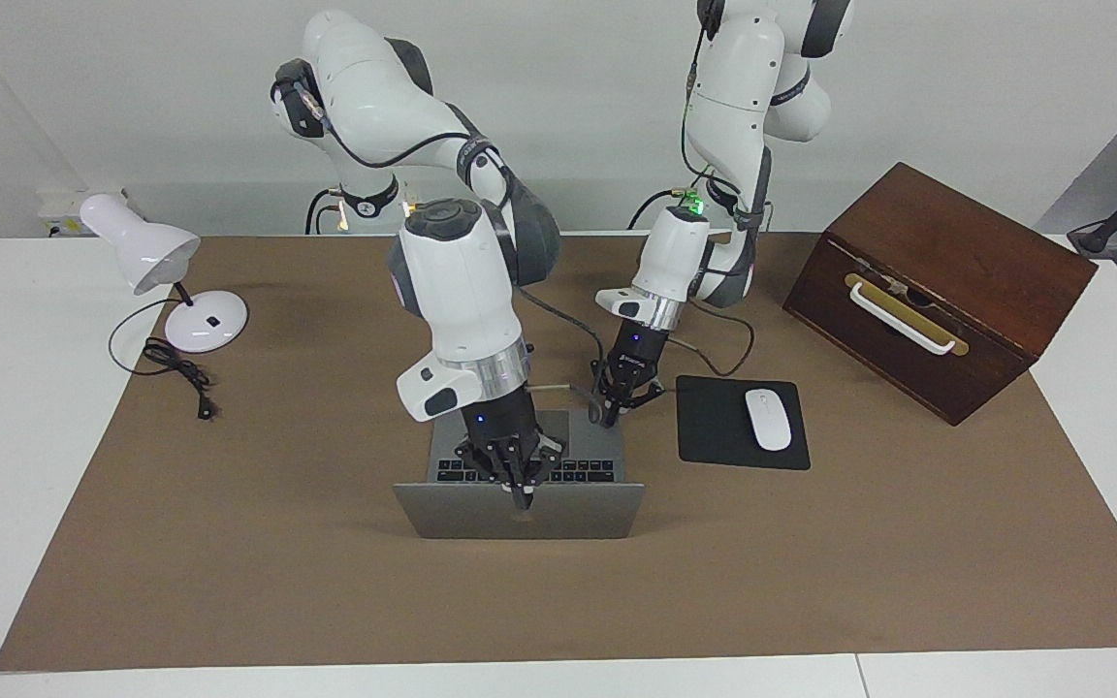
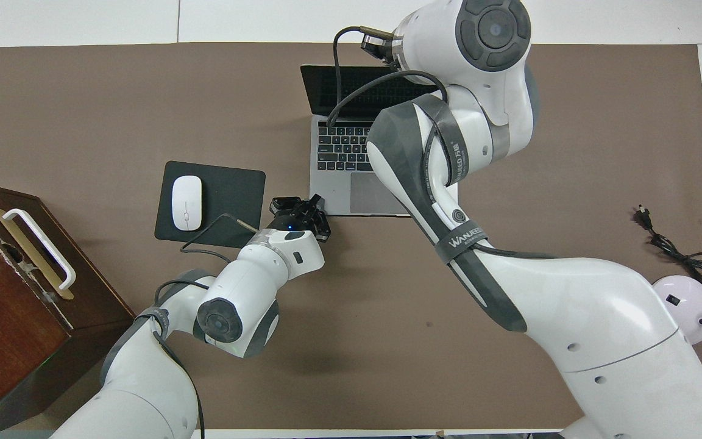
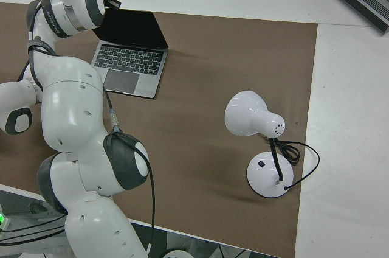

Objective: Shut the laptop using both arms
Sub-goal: 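Push the laptop screen down toward the keyboard with the right gripper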

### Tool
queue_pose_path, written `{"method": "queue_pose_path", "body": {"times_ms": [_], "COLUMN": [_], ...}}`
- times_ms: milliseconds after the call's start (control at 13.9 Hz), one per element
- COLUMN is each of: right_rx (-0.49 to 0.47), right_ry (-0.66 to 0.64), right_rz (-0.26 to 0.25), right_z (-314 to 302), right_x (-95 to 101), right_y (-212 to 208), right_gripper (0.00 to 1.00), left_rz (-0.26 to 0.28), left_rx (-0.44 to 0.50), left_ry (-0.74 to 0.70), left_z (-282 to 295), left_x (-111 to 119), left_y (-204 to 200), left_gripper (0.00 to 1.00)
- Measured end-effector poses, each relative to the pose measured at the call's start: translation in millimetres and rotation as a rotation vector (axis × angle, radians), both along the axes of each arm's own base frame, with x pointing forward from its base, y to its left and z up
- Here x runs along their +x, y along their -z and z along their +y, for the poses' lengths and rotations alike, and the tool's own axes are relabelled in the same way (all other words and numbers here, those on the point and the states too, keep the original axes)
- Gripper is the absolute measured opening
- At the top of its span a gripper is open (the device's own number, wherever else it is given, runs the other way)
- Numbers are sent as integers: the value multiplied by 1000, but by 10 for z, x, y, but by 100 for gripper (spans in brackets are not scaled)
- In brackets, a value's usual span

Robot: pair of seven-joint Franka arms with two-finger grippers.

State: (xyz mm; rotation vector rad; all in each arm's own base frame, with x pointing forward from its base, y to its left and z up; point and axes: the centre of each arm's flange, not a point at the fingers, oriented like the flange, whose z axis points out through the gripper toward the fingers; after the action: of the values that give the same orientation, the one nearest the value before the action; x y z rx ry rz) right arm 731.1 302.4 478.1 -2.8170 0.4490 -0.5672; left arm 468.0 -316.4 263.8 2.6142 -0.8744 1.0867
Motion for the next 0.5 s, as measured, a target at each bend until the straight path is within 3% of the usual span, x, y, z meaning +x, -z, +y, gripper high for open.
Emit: {"method": "queue_pose_path", "body": {"times_ms": [503], "right_rx": [76], "right_ry": [14], "right_rz": [96], "right_z": [13], "right_x": [-55], "right_y": [7], "right_gripper": [1], "left_rz": [0], "left_rx": [0], "left_ry": [0], "left_z": [0], "left_x": [0], "left_y": [0], "left_gripper": [1]}}
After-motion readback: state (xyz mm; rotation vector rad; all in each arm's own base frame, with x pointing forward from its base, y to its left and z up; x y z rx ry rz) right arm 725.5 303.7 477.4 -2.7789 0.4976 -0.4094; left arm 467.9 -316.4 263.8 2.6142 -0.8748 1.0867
